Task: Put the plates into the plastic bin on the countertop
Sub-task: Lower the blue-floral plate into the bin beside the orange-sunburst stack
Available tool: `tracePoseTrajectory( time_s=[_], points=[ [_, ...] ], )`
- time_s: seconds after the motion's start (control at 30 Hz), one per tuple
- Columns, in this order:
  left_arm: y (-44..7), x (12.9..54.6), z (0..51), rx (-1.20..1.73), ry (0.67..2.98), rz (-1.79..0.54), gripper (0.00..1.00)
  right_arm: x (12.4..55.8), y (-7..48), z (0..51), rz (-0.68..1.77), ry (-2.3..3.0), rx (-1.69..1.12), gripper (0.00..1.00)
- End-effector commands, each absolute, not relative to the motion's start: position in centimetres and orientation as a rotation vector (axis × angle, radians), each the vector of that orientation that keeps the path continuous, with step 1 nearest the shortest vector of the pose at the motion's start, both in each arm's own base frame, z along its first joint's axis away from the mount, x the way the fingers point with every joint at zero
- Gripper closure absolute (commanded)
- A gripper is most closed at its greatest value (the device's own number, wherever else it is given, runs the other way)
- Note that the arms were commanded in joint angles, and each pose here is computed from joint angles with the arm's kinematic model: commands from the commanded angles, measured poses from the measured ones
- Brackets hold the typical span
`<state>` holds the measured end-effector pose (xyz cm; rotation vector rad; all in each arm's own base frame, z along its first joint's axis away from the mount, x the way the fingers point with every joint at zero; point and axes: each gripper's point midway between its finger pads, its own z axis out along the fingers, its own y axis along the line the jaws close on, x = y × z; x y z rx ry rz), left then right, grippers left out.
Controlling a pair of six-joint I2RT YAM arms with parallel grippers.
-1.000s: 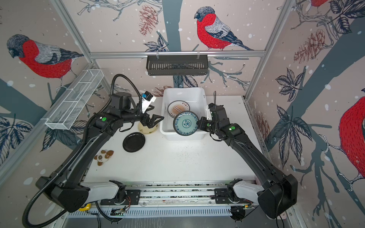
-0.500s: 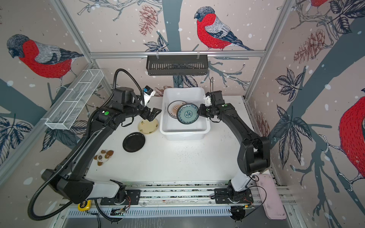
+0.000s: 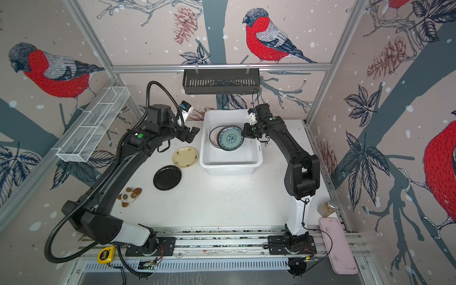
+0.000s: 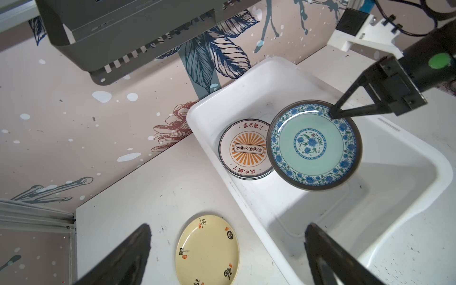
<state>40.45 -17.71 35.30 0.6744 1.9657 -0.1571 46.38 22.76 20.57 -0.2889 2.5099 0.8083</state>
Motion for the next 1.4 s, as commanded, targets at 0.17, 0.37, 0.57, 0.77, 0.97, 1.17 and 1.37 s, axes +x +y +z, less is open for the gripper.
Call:
tracePoseTrajectory(
  time_s=[0.17, 0.37, 0.57, 0.77, 0.97, 1.17, 1.37],
  points=[
    [-17.3, 42.0, 35.7, 0.583, 1.916, -0.135, 0.05, 44.0, 25.7, 16.9, 0.737, 2.623, -0.373, 0.98],
    [-17.4, 42.2, 35.8, 0.574, 1.889, -0.145, 0.05, 42.7, 27.1, 13.2, 0.668, 2.699, -0.408, 0.99],
    [-17.4, 42.1, 35.7, 0.564, 1.887, -0.159, 0.05, 42.3, 27.5, 11.5, 0.649, 2.731, -0.39, 0.98],
    [-17.1, 42.1, 35.9, 0.549, 1.877, -0.168, 0.05, 42.0, 28.0, 9.8, 0.639, 2.765, -0.389, 0.98],
    [-16.9, 41.8, 36.0, 0.548, 1.875, -0.169, 0.05, 41.9, 28.3, 8.6, 0.631, 2.788, -0.396, 0.98],
    [-16.8, 41.6, 36.1, 0.539, 1.868, -0.17, 0.05, 42.0, 28.0, 7.4, 0.602, 2.808, -0.394, 0.97],
    [-16.7, 41.5, 36.1, 0.536, 1.869, -0.176, 0.05, 42.2, 27.9, 6.5, 0.581, 2.816, -0.389, 0.95]
  ],
)
